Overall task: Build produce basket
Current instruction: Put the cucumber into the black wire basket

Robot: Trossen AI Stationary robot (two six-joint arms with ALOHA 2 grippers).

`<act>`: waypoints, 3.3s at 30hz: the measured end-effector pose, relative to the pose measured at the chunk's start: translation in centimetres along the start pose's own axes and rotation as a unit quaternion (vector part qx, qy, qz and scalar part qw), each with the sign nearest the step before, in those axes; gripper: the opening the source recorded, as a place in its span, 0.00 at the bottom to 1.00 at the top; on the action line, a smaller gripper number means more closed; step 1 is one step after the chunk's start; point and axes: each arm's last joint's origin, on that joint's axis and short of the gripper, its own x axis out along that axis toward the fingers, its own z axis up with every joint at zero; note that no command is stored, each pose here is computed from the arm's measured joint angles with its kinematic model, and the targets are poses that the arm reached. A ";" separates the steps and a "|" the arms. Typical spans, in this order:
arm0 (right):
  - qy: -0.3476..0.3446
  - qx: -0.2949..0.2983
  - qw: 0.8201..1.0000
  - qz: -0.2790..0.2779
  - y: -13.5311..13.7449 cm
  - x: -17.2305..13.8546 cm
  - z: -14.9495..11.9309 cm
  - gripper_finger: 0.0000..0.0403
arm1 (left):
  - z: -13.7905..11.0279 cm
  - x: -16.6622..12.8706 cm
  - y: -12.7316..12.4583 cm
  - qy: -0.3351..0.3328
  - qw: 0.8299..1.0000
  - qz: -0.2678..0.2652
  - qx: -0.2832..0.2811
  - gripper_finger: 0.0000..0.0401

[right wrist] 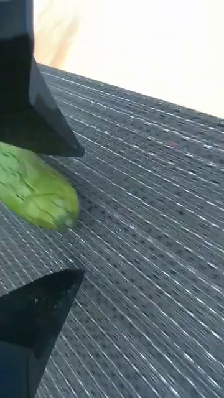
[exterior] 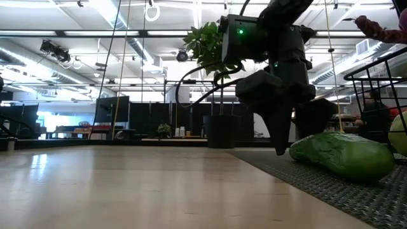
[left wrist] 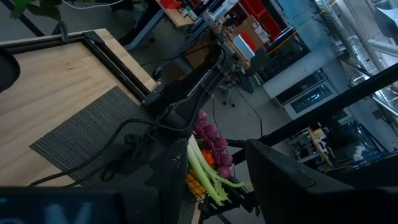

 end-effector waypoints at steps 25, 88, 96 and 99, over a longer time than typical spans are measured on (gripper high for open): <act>0.107 -0.037 0.994 0.010 -0.5 -0.2 -0.9 0.43 | 0.0 0.0 0.0 0.000 1.000 0.000 0.000 0.43; 0.118 -0.074 0.990 -0.022 -1.0 0.9 -0.8 0.33 | -0.1 0.0 -0.1 0.015 1.000 -0.015 -0.013 0.43; 0.076 -0.094 0.992 0.039 -0.2 -1.4 -0.9 0.18 | -0.1 0.0 -0.1 0.015 1.000 -0.014 -0.017 0.43; 0.057 -0.091 0.992 0.068 -0.3 -3.4 -1.0 0.18 | -0.1 0.0 -0.1 0.015 1.000 -0.014 -0.022 0.43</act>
